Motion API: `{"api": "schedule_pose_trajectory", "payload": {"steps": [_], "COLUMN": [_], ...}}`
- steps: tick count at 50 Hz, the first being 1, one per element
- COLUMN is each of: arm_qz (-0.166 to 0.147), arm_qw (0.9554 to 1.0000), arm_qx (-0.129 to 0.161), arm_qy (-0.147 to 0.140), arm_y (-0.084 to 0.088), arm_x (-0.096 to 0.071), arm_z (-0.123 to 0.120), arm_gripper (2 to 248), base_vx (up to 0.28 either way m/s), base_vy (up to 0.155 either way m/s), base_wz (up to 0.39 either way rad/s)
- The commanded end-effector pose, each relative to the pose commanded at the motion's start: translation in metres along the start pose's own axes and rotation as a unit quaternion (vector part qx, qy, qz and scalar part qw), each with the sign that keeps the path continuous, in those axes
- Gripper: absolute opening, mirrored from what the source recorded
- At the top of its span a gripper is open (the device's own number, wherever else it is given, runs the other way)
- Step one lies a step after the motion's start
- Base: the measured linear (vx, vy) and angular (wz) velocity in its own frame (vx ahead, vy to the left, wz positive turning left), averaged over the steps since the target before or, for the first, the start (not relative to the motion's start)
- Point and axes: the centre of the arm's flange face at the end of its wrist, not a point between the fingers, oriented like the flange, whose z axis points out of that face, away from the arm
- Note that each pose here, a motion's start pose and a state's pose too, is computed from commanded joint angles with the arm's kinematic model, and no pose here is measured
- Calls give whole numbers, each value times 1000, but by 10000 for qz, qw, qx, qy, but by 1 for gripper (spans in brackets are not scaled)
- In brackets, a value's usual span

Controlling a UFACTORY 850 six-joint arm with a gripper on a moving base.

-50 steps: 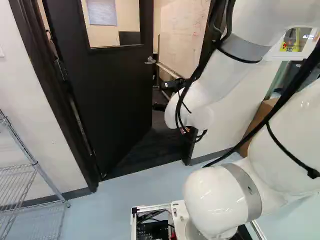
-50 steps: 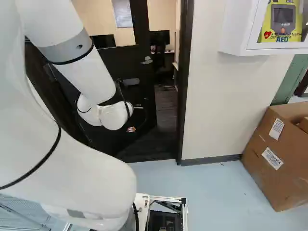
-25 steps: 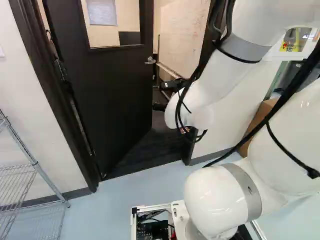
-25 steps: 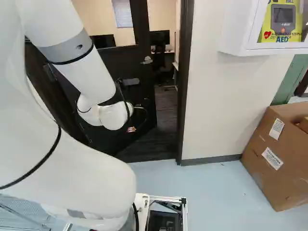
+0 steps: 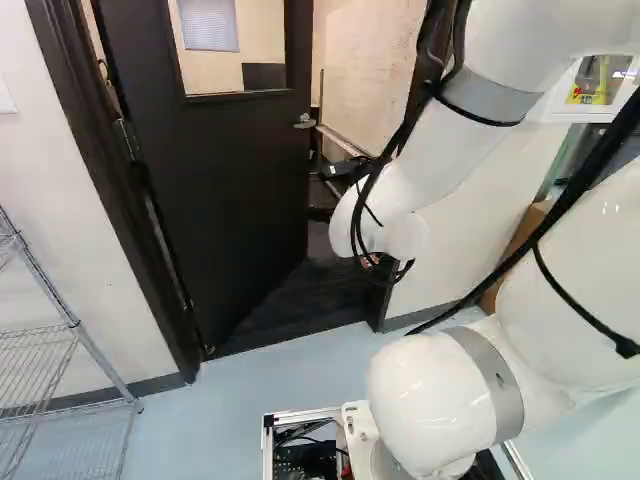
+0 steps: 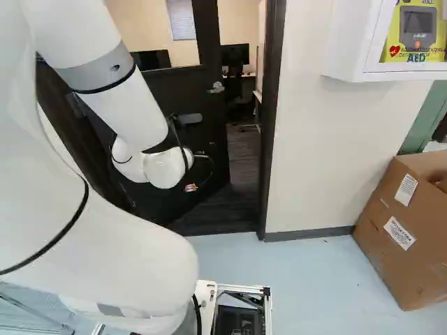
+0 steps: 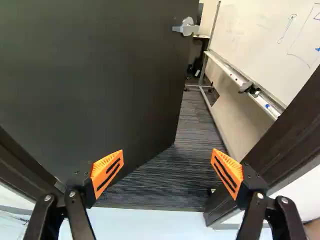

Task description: Open the door and move inside

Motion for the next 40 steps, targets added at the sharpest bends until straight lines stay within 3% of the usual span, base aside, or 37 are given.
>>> {"api": "schedule_pose_trajectory", "payload": {"steps": [19,40], "arm_qz": [0,0], "arm_qw": [10000,10000], "arm_qx": [0,0], "arm_qy": [0,0], "arm_y": [0,0], "arm_x": [0,0], "arm_z": [0,0], "arm_gripper": [247,247], "base_vx": [50,66], "base_vy": [34,72], "base_wz": [164,247]}}
